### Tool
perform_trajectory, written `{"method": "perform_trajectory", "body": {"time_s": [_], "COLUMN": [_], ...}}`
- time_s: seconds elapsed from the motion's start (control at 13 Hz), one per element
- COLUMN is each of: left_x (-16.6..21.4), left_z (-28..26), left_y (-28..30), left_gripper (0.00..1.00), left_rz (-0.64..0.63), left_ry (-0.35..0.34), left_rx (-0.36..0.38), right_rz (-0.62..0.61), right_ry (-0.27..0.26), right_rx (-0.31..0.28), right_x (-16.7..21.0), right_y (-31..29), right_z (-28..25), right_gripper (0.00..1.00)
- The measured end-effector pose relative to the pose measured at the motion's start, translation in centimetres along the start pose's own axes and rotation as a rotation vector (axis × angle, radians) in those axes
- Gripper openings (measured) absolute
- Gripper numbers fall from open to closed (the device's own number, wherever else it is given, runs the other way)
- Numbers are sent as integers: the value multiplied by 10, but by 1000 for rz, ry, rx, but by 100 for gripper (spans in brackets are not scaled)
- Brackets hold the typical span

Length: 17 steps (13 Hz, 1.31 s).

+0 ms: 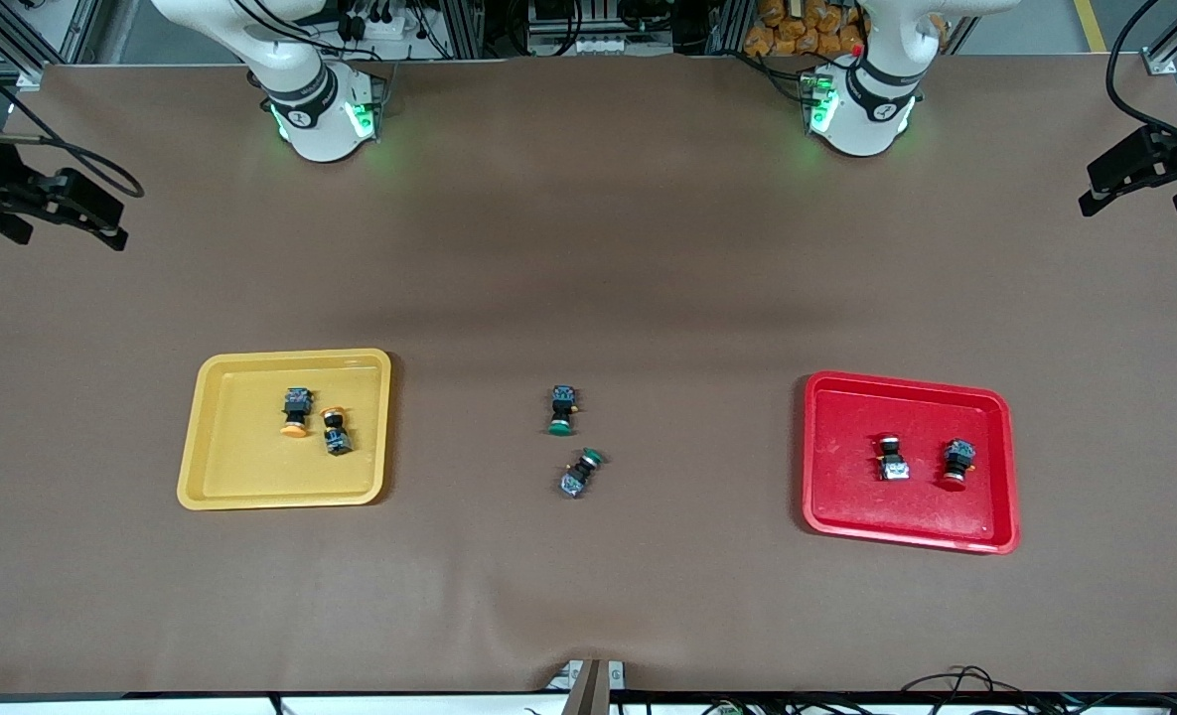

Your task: Place red and yellow buttons in trays

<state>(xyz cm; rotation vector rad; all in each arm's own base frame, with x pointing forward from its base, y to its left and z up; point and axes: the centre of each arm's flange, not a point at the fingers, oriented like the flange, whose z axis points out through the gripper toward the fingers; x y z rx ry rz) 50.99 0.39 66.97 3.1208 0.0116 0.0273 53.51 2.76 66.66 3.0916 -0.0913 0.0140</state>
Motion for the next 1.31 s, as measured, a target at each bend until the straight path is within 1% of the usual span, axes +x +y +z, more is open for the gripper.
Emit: {"method": "perform_trajectory", "body": {"time_s": [0.23, 0.69, 1.0, 1.31], "left_x": [0, 1, 1, 1], "left_z": [-10, -9, -9, -9], "left_y": [0, 0, -2, -2], "left_gripper": [100, 100, 100, 100], "left_rz": [0, 0, -1, -1], "left_ry": [22, 20, 20, 19], "left_rx": [1, 2, 20, 22], "right_rz": [-17, -23, -23, -23], "right_ry": [6, 7, 7, 7], "right_rx": [3, 9, 10, 10], "right_x": [1, 1, 1, 1], "right_y": [6, 6, 6, 6], "right_z": [-1, -1, -1, -1], "right_gripper": [100, 100, 100, 100]}}
